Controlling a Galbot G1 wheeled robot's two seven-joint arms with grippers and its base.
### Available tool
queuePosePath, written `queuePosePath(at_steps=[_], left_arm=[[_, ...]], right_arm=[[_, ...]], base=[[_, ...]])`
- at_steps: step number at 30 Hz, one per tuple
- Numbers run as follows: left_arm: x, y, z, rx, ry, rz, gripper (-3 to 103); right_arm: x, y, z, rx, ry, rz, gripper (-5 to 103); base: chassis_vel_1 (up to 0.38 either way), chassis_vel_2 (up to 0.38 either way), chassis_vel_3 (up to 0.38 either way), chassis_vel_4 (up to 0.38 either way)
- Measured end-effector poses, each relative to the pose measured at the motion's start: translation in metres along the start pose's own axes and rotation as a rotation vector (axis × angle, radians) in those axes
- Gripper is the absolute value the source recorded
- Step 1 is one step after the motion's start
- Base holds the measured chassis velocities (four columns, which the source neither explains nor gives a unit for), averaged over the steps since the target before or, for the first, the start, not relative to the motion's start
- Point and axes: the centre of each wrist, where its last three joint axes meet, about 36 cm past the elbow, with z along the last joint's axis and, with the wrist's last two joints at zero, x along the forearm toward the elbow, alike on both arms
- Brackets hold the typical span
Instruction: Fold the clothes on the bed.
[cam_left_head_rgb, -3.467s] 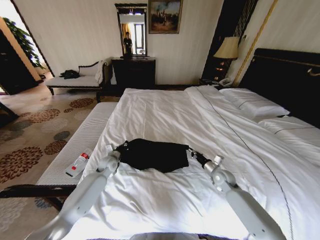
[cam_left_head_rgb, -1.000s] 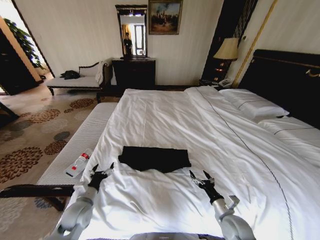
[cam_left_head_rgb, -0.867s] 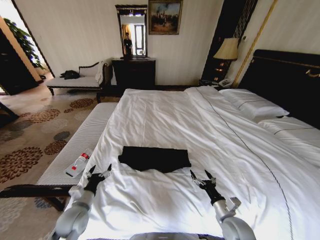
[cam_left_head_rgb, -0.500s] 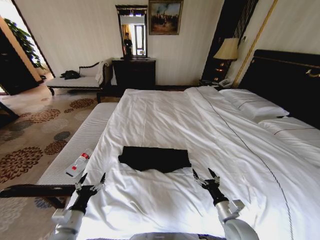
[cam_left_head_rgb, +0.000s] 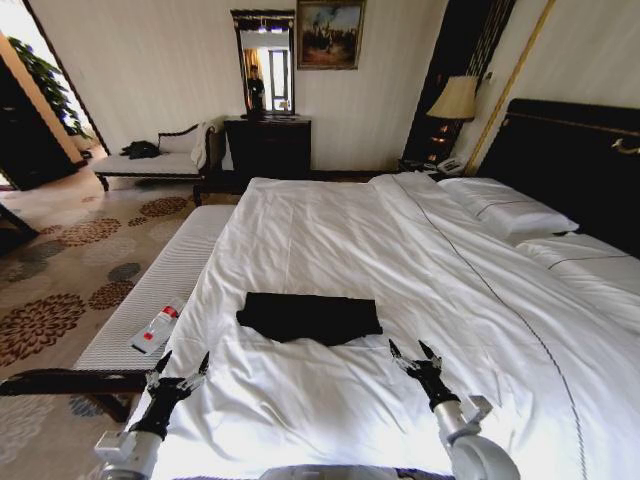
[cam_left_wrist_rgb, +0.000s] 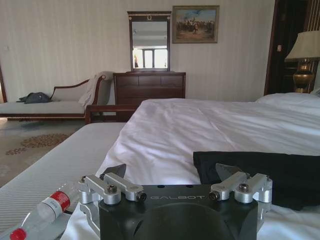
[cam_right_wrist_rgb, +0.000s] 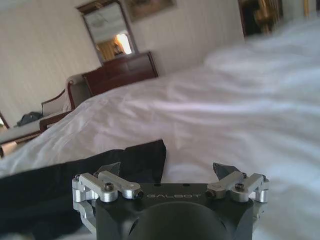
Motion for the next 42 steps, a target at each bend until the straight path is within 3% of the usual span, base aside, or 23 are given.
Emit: queuePosePath(at_steps=[1,2,4,7,10,14,25,42], left_arm=[[0.000,0.000,0.000,0.000,0.000,0.000,100],[0.000,0.000,0.000,0.000,0.000,0.000,100],[0.000,0.000,0.000,0.001,0.001,0.000,100],[0.000,0.000,0.000,0.002,0.001,-0.001,100],[-0.001,0.000,0.000,0.002,0.002,-0.001,100],[-0.001,0.000,0.000,0.003,0.003,-0.002,100],[-0.001,0.000,0.001,0.004,0.004,-0.002,100],[-0.001,0.000,0.001,0.004,0.005,-0.003,100]], right_arm=[[0.000,0.000,0.000,0.000,0.000,0.000,100],[-0.008,-0.003,-0.012,-0.085,0.042,0.000,100],[-0.021,-0.010,-0.030,-0.159,0.084,-0.006,100],[-0.031,-0.016,-0.042,-0.195,0.109,-0.011,100],[-0.057,-0.033,-0.069,-0.281,0.153,-0.024,100],[-0.073,-0.043,-0.082,-0.319,0.182,-0.042,100],[-0.102,-0.052,-0.091,-0.352,0.247,-0.075,100],[-0.135,-0.055,-0.069,-0.368,0.326,-0.103,100]], base=[[0.000,0.000,0.000,0.000],[0.000,0.000,0.000,0.000],[0.000,0.000,0.000,0.000],[0.000,0.000,0.000,0.000],[0.000,0.000,0.000,0.000],[0.000,0.000,0.000,0.000],[0.000,0.000,0.000,0.000],[0.000,0.000,0.000,0.000]])
